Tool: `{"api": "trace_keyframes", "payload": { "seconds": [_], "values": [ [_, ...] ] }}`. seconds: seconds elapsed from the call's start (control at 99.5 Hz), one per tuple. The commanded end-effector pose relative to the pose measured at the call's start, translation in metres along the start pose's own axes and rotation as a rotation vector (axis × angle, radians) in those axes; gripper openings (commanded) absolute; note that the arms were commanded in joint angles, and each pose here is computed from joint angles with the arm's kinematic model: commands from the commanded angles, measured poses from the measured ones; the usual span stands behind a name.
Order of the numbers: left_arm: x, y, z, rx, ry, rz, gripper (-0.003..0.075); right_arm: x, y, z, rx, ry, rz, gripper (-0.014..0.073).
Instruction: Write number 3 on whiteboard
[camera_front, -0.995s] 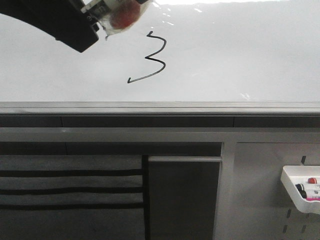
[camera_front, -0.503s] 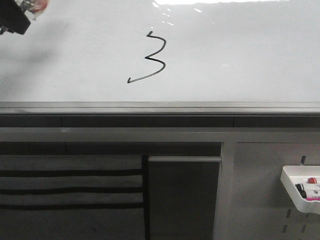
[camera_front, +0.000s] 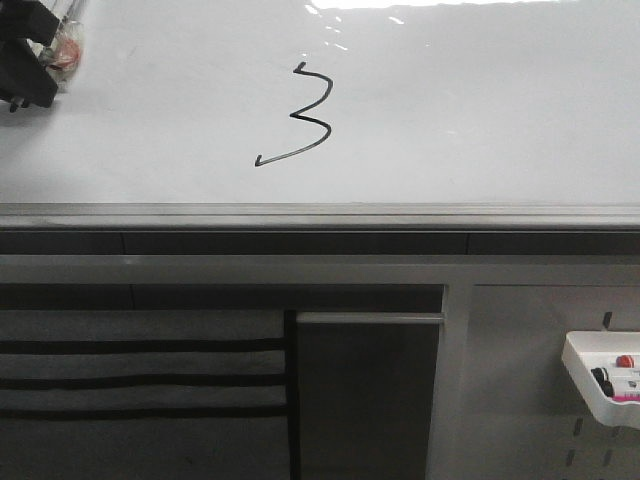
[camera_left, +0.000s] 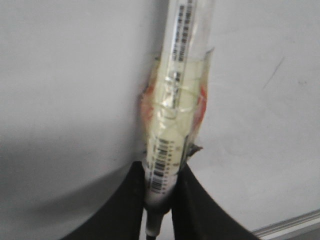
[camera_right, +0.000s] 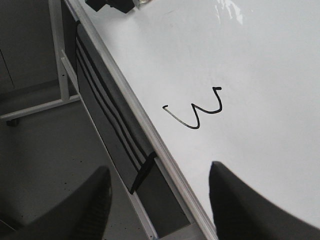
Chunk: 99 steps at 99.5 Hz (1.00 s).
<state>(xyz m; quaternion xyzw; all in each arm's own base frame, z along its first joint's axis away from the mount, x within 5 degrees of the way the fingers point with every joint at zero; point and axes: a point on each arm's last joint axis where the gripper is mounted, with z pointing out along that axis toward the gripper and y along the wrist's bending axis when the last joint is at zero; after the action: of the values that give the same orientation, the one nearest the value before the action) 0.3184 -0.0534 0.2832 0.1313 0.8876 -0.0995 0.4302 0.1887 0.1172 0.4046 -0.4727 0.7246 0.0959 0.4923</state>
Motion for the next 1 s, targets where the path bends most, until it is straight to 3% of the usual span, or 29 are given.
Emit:
{"api": "trace_keyframes", "payload": {
  "seconds": [0.0, 0.181, 0.251, 0.442, 0.513, 0.724, 0.875, 0.985],
  "values": [
    [-0.018, 0.002, -0.012, -0.038, -0.111, -0.026, -0.0018, -0.011, -0.005, -0.01, 0.054, -0.078, 0.014, 0.0382],
    [-0.017, 0.002, -0.012, -0.038, -0.109, -0.027, -0.0013, -0.011, -0.005, -0.01, 0.054, -0.078, 0.014, 0.0382],
    [-0.017, 0.002, -0.012, -0.036, -0.108, -0.027, 0.0031, -0.011, -0.005, -0.01, 0.054, -0.078, 0.014, 0.0382],
    [-0.017, 0.003, -0.012, -0.051, -0.098, 0.023, 0.0347, -0.011, -0.004, -0.013, 0.043, -0.074, 0.039, 0.0382],
    [-0.017, 0.002, -0.018, -0.052, -0.087, 0.071, 0.0407, -0.013, -0.002, -0.019, 0.033, -0.071, 0.087, 0.0382],
    [-0.022, -0.014, -0.075, -0.021, -0.094, 0.196, 0.0412, -0.001, -0.01, -0.047, 0.098, 0.043, 0.376, 0.0382],
    [-0.016, -0.032, -0.134, 0.041, -0.109, 0.185, 0.0412, 0.024, -0.015, -0.074, 0.24, 0.203, 0.614, 0.0382],
    [-0.007, -0.043, -0.174, 0.048, -0.172, 0.182, 0.0412, 0.038, -0.011, -0.09, 0.337, 0.214, 0.726, 0.0352]
  ]
}}
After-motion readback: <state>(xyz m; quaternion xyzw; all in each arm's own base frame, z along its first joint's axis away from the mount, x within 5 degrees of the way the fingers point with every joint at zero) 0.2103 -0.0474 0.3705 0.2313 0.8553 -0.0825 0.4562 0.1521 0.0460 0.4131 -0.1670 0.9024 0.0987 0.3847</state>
